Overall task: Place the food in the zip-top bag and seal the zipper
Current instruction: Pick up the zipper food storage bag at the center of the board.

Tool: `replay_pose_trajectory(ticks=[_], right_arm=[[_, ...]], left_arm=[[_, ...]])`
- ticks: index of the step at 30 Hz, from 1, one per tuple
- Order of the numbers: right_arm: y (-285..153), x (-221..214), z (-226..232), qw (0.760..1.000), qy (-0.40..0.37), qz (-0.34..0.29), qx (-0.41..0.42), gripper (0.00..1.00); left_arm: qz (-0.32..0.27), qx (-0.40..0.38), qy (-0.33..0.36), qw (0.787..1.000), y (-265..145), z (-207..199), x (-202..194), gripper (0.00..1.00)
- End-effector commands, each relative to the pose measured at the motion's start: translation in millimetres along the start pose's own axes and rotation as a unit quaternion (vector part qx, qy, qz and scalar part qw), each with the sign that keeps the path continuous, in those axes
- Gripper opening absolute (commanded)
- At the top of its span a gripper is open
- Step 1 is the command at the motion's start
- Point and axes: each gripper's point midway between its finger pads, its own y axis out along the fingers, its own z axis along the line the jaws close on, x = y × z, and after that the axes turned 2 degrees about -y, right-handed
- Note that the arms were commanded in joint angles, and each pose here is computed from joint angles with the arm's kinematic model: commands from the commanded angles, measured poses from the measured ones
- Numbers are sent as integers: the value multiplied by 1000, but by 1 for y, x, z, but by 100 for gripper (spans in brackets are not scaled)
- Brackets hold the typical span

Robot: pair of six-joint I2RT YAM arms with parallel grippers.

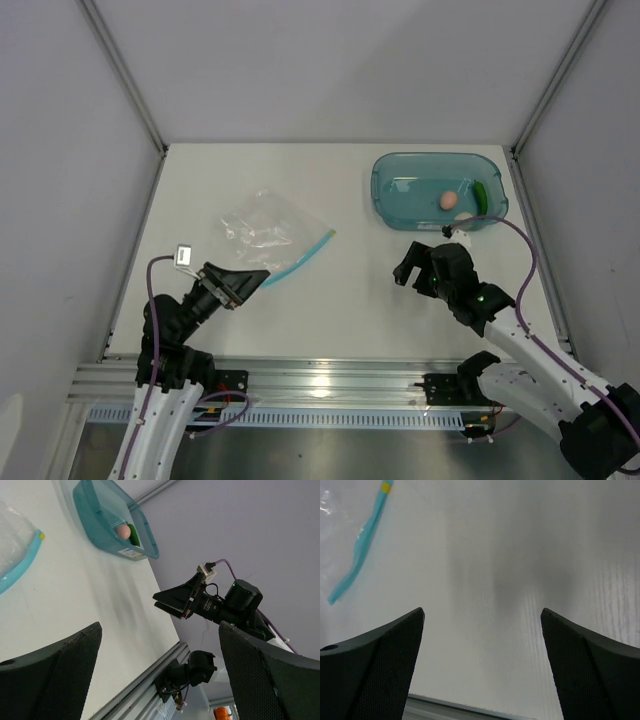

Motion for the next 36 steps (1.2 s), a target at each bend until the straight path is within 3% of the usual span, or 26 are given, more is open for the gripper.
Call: replay_pose_trajectory(ticks=[1,5,10,17,23,26,36], right_arm=[[0,10,-7,998,-43,-6,-38,99],[12,12,8,999,-34,2,-15,99],[24,11,74,987,-36,40,150,99],[85,-13,129,959,-76,167,214,99],[135,-4,158,951,-78,175,245,97],[144,-14,174,944,-52,200,259,93],[154,-54,235,917,81,200,336,78]], left_arm=[[-7,44,-25,999,-6,14,-2,99],[-4,69,-24,997,-9,21,-3,99],[9,109,3,994,-11,24,0,99],[23,241,4,970,-26,47,8,100],[22,263,19,964,-30,44,15,97],[15,260,39,965,-32,38,21,91],[27,236,79,968,-30,23,25,76]])
